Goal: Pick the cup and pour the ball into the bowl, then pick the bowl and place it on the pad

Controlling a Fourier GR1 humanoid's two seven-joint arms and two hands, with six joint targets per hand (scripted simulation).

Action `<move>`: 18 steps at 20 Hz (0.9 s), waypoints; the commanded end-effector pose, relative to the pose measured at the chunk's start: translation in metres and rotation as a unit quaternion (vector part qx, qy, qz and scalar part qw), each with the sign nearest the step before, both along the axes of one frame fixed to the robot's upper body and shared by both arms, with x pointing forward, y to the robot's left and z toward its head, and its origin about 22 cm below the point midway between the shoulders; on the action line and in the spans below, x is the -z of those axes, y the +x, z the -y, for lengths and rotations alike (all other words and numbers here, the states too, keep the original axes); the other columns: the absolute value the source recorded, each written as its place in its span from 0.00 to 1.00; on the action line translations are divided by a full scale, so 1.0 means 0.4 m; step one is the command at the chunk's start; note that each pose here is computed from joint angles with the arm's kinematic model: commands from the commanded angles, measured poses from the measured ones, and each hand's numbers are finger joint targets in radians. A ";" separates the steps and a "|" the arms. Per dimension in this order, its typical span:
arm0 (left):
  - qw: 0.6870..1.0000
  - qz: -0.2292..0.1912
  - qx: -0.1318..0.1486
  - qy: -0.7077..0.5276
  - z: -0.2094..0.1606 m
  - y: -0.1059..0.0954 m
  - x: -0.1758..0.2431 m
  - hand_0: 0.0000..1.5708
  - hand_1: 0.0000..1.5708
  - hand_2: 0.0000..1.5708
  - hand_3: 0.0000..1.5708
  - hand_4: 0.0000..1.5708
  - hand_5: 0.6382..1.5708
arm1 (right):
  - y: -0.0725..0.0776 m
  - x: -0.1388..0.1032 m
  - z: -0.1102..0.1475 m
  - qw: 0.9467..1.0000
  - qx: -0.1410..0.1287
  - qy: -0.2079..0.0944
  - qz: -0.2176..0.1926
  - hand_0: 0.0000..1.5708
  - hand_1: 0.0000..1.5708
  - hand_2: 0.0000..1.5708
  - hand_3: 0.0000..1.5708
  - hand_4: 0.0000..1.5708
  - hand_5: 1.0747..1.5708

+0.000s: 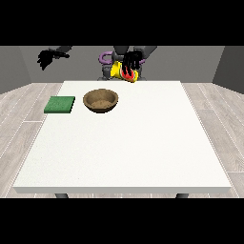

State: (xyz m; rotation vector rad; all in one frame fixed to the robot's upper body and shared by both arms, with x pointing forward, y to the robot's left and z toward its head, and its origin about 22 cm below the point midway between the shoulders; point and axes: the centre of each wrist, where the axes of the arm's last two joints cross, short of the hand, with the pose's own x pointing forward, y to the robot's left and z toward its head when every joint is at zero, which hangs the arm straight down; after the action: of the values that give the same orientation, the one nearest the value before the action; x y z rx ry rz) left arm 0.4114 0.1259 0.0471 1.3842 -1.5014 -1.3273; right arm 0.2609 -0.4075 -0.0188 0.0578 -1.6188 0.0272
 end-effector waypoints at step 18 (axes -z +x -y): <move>0.905 0.055 0.092 0.411 0.209 -0.044 -0.007 0.92 0.92 1.00 1.00 0.97 0.53 | 0.029 -0.011 0.011 1.000 0.000 0.014 -0.017 0.00 0.00 0.00 0.00 0.00 1.00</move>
State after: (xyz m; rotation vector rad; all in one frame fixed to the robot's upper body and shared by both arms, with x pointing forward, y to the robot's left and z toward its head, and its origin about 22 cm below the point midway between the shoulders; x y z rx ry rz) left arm 0.3913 0.0441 0.0411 1.8218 -1.1964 -2.1619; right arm 0.2712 -0.4119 -0.0148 0.0719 -1.6089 0.0150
